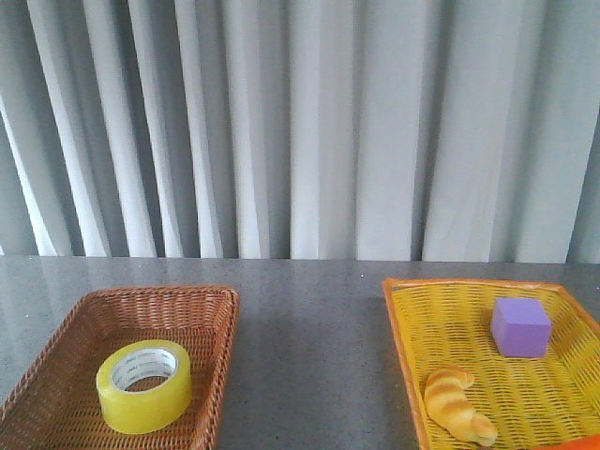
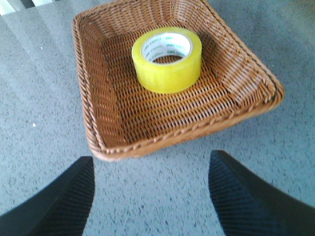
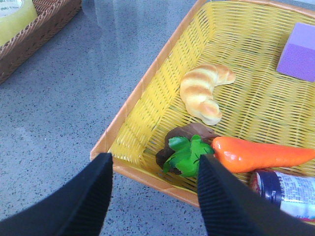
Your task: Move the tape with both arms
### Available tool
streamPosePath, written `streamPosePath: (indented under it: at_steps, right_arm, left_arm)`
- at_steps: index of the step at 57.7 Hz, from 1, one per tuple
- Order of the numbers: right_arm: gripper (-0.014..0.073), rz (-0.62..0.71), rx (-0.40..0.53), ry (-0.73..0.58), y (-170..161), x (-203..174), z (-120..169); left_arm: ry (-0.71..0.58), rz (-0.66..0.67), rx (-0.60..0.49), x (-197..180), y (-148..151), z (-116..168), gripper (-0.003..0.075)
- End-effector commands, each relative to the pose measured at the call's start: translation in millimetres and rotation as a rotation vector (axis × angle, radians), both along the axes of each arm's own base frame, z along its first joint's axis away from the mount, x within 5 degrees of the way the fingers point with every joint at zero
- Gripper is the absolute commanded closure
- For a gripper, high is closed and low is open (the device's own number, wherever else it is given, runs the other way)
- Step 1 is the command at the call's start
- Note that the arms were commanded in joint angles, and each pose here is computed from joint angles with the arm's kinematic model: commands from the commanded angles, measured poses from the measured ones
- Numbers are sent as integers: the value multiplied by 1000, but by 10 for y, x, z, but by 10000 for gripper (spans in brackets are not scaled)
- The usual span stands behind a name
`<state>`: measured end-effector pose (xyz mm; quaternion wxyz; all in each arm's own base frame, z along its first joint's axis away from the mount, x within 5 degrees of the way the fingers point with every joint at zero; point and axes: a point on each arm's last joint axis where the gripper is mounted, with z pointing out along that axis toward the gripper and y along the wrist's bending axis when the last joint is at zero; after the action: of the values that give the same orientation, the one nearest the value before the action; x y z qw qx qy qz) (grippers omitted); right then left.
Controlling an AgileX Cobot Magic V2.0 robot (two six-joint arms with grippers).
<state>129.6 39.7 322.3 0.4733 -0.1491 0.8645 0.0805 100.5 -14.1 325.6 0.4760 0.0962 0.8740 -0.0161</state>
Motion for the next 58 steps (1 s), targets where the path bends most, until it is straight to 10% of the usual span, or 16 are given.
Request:
streamPosePath:
  at_steps: [1, 18, 47, 58]
  right_arm:
    - [214, -15, 27, -87, -8, 27, 140]
    - [223, -15, 27, -87, -8, 27, 140]
    - [606, -12, 22, -66, -8, 17, 123]
    - [603, -12, 18, -63, -9, 16, 120]
  left_arm:
    - [-101, 5, -35, -57, 1, 19, 234]
    - [-104, 54, -130, -73, 0, -96, 268]
    - [-123, 55, -135, -61, -1, -96, 729]
    - [-131, 55, -136, -58, -1, -90, 727]
